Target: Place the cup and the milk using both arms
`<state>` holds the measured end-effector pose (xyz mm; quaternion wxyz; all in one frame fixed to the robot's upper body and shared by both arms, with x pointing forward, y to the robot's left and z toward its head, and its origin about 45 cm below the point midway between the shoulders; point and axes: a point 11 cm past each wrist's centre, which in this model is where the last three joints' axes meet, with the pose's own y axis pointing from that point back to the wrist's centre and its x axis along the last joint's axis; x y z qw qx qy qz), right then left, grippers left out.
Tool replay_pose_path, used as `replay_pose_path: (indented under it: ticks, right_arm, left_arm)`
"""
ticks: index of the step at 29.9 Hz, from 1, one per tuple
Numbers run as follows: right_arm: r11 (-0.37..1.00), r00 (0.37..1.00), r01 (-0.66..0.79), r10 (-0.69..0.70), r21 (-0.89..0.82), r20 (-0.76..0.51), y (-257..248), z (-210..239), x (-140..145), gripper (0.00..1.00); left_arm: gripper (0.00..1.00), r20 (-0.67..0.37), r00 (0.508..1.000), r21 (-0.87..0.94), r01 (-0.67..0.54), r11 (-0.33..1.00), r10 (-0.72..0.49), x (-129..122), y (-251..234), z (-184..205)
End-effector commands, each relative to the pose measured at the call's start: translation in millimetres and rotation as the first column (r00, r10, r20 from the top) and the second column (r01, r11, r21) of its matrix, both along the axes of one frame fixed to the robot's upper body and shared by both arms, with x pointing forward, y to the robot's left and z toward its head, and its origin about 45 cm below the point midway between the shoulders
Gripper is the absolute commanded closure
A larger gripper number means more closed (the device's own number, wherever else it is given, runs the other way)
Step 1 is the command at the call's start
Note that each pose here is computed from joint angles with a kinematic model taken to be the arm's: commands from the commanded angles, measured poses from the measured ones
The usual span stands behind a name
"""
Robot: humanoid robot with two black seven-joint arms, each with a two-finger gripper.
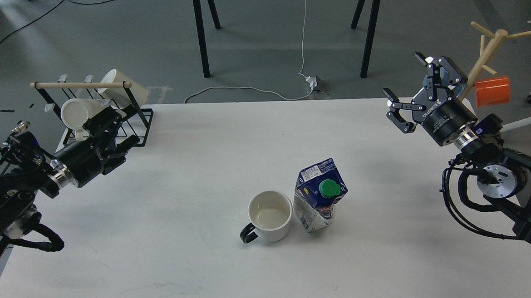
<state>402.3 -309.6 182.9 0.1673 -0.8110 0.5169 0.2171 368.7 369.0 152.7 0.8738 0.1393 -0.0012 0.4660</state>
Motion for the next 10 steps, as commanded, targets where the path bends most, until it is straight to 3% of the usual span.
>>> replay_pose_path:
  ticks: [1,10]
  right_arm:
    - [1.0,1.0,-0.006,0.006,0.006,-0.003,4.4,-1.9,-0.4,0.04]
    - [1.0,1.0,-0.012,0.012,0.004,-0.008,6.4,-4.3,-1.7,0.04]
  left_arm:
    - [0.01,0.003,1.0,-0.003,0.003,1.0,-0.003,0.8,-1.9,0.7]
    - [0.01,-0.007,1.0,-0.003,0.002,1.0,-0.002,-2.4,-1.1,-3.1]
